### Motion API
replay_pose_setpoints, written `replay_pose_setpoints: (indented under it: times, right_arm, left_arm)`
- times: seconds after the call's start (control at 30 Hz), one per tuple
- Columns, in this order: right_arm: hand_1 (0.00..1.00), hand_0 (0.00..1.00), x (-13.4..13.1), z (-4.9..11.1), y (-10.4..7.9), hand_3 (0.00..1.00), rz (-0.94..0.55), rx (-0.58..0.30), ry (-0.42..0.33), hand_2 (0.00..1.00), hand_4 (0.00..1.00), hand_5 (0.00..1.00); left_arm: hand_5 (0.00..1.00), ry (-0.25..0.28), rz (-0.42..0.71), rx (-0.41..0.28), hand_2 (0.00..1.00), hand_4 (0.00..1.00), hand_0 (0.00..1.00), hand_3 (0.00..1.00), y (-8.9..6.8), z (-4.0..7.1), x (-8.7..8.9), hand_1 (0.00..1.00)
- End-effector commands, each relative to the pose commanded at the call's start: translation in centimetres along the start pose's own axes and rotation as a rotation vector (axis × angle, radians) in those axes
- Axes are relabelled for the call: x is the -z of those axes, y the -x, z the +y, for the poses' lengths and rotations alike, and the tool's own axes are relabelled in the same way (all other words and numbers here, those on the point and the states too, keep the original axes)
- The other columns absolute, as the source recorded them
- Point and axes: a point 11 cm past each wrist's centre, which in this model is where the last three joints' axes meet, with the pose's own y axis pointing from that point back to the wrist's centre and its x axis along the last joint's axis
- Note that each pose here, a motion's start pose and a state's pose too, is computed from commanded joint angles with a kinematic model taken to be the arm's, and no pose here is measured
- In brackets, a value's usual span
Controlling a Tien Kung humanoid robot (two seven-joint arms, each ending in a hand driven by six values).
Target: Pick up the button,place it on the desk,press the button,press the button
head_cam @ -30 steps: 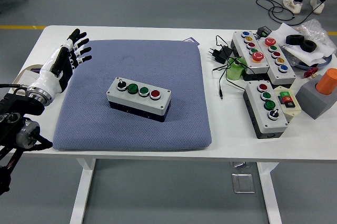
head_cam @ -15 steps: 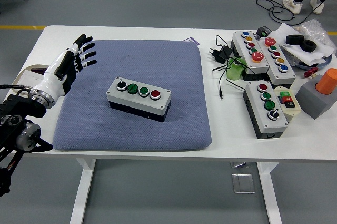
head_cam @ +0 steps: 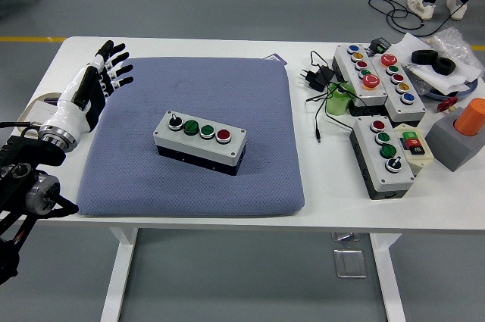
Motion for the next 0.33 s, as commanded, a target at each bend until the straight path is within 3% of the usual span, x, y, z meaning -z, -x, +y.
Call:
replay_pose_setpoints:
  times: [0.33]
  right_arm:
    - [0.475,0.631,0.09,0.0,-0.02,0.584,0.001,-0.001,-0.003,0.532,0.271,0.008]
  left_arm:
    - [0.998,-0.003,0.036,-0.054,0.922,0.691,0.784,0.901,-0.39,-0.02,0.81,0.864]
